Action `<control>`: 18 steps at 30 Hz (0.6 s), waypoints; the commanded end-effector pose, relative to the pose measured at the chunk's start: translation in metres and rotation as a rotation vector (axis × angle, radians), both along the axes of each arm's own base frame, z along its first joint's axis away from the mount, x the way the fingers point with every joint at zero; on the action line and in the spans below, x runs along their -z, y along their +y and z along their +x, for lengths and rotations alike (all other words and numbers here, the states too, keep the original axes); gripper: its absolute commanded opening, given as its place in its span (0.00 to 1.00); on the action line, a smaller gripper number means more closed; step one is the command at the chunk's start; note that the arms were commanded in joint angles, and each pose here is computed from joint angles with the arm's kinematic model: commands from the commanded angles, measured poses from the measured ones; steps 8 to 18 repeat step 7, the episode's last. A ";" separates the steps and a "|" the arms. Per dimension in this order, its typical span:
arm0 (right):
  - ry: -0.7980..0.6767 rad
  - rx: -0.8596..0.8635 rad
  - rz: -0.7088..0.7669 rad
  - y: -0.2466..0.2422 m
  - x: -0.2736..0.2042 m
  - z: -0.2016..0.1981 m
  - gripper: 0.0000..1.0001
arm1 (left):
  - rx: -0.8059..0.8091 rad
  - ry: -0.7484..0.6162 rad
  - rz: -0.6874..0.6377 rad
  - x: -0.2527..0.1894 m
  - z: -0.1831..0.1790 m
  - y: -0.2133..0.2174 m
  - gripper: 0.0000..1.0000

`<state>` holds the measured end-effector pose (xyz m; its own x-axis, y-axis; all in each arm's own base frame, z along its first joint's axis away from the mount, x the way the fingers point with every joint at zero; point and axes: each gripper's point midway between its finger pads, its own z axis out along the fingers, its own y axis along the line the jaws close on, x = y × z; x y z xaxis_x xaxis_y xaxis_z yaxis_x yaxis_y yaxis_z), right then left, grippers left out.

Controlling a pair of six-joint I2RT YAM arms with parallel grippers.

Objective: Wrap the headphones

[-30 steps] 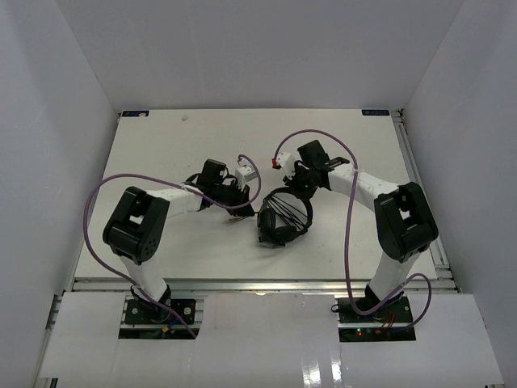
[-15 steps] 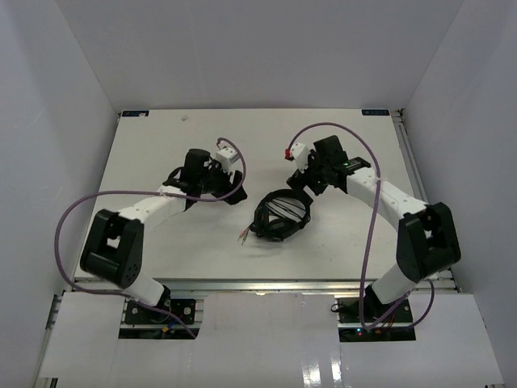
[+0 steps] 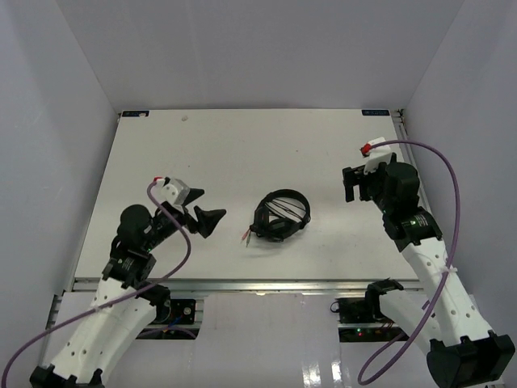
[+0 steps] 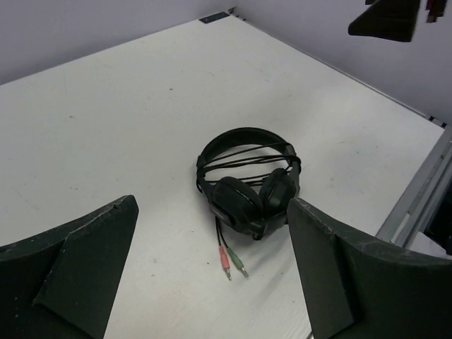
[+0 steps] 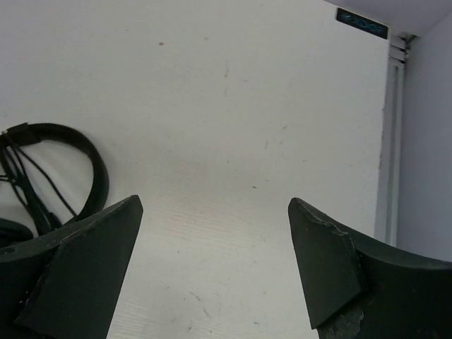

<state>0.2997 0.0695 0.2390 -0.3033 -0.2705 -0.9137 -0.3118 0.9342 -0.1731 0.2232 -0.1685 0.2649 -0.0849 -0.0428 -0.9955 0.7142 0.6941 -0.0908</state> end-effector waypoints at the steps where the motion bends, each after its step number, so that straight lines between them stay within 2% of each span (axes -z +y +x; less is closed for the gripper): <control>1: -0.008 0.162 0.028 -0.034 0.012 -0.003 0.90 | 0.003 0.058 -0.015 0.020 -0.029 0.009 0.98; 7: -0.010 0.148 0.060 -0.039 0.009 -0.004 0.90 | -0.130 0.023 -0.055 0.012 -0.027 0.030 0.98; 18: -0.010 0.148 0.060 -0.039 0.009 -0.004 0.90 | -0.130 0.023 -0.055 0.012 -0.027 0.030 0.98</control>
